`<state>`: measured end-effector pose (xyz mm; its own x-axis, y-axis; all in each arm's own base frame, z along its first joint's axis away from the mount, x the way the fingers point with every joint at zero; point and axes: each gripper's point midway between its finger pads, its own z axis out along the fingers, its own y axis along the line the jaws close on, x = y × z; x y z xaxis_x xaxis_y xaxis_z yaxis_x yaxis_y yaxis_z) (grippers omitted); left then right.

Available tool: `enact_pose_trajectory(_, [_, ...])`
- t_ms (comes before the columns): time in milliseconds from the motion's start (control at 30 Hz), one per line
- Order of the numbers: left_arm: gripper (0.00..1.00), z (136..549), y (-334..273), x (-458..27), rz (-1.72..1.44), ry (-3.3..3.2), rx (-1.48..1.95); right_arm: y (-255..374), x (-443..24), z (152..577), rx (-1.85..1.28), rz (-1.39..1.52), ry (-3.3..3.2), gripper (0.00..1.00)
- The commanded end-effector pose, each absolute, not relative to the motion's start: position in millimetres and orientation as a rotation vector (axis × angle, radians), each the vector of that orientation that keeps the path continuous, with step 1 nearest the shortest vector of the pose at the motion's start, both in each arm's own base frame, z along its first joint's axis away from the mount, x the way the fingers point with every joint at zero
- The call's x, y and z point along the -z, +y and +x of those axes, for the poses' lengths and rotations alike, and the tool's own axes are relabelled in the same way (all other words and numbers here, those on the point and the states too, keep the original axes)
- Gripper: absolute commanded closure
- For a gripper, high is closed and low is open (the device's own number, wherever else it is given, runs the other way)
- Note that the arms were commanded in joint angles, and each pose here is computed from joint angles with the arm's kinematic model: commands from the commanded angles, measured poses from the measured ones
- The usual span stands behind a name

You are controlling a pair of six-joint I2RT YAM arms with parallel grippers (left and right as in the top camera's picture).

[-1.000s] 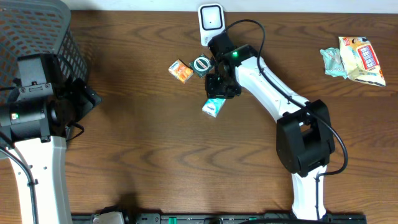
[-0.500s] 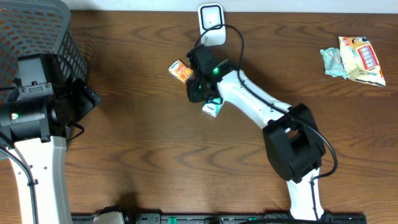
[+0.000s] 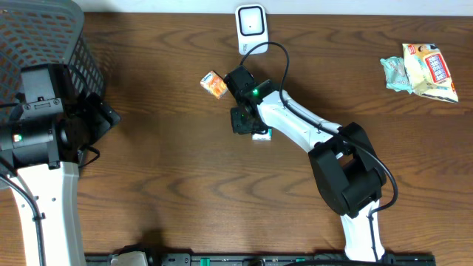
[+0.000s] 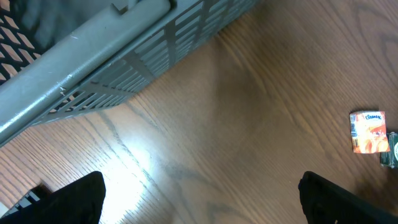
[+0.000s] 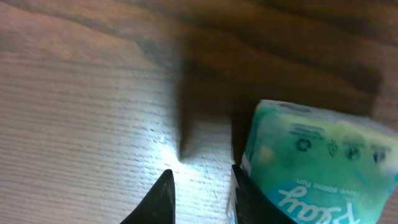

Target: Scan the item barcode

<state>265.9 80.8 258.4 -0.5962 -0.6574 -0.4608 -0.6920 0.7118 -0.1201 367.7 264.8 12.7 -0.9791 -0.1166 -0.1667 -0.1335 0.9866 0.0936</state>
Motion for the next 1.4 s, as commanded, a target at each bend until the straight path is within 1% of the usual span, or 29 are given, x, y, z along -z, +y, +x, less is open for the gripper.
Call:
enact_pose_trajectory(0, [0.03, 265, 82, -259, -1.048, 2.43, -0.099, 260, -25, 368, -0.151, -0.155, 2.964, 0.75])
enact_pose_trajectory(167, [0.02, 265, 82, -259, -1.048, 2.43, -0.099, 254, -54, 368, -0.151, -0.145, 2.925, 0.72])
enact_pose_trajectory(267, [0.03, 265, 82, -259, -1.048, 2.43, -0.099, 252, -77, 370, -0.182, -0.139, 2.886, 0.67])
enact_pose_trajectory(300, [0.02, 265, 82, -259, -1.048, 2.43, -0.099, 251, -84, 371, -0.192, -0.133, 2.871, 0.65])
enact_pose_trajectory(433, [0.02, 266, 82, -259, -1.048, 2.43, -0.099, 238, -105, 383, -0.194, -0.127, 2.808, 0.63])
enact_pose_trajectory(467, [0.03, 265, 82, -259, -1.048, 2.43, -0.099, 232, -107, 387, -0.191, -0.106, 2.803, 0.59])
enact_pose_trajectory(533, [0.02, 265, 82, -259, -1.048, 2.43, -0.099, 219, -108, 394, -0.201, -0.057, 2.806, 0.45])
enact_pose_trajectory(633, [0.02, 265, 82, -259, -1.048, 2.43, -0.099, 200, -106, 399, -0.207, 0.011, 2.832, 0.16])
enact_pose_trajectory(667, [0.02, 265, 82, -259, -1.048, 2.43, -0.099, 193, -105, 399, -0.195, 0.032, 2.843, 0.12])
enact_pose_trajectory(733, [0.02, 265, 82, -259, -1.048, 2.43, -0.099, 179, -103, 401, -0.177, 0.072, 2.859, 0.11])
enact_pose_trajectory(800, [0.03, 266, 82, -259, -1.048, 2.43, -0.099, 173, -103, 402, -0.172, 0.093, 2.863, 0.11])
enact_pose_trajectory(867, [0.02, 265, 82, -259, -1.048, 2.43, -0.099, 162, -103, 406, -0.098, 0.097, 2.845, 0.06])
enact_pose_trajectory(933, [0.02, 265, 82, -259, -1.048, 2.43, -0.099, 153, -103, 410, -0.039, 0.11, 2.827, 0.06])
enact_pose_trajectory(1000, [0.02, 265, 82, -259, -1.048, 2.43, -0.099, 147, -104, 413, -0.012, 0.125, 2.814, 0.02])
enact_pose_trajectory(1067, [0.02, 265, 82, -259, -1.048, 2.43, -0.099, 144, -104, 415, -0.011, 0.13, 2.811, 0.02])
enact_pose_trajectory(1167, [0.02, 265, 82, -259, -1.048, 2.43, -0.099, 145, -102, 415, -0.005, 0.035, 2.816, 0.08])
enact_pose_trajectory(1267, [0.02, 265, 82, -259, -1.048, 2.43, -0.099, 151, -98, 416, -0.009, -0.003, 2.817, 0.07])
enact_pose_trajectory(1367, [0.02, 266, 82, -259, -1.048, 2.43, -0.099, 168, -91, 417, -0.138, -0.137, 2.837, 0.07])
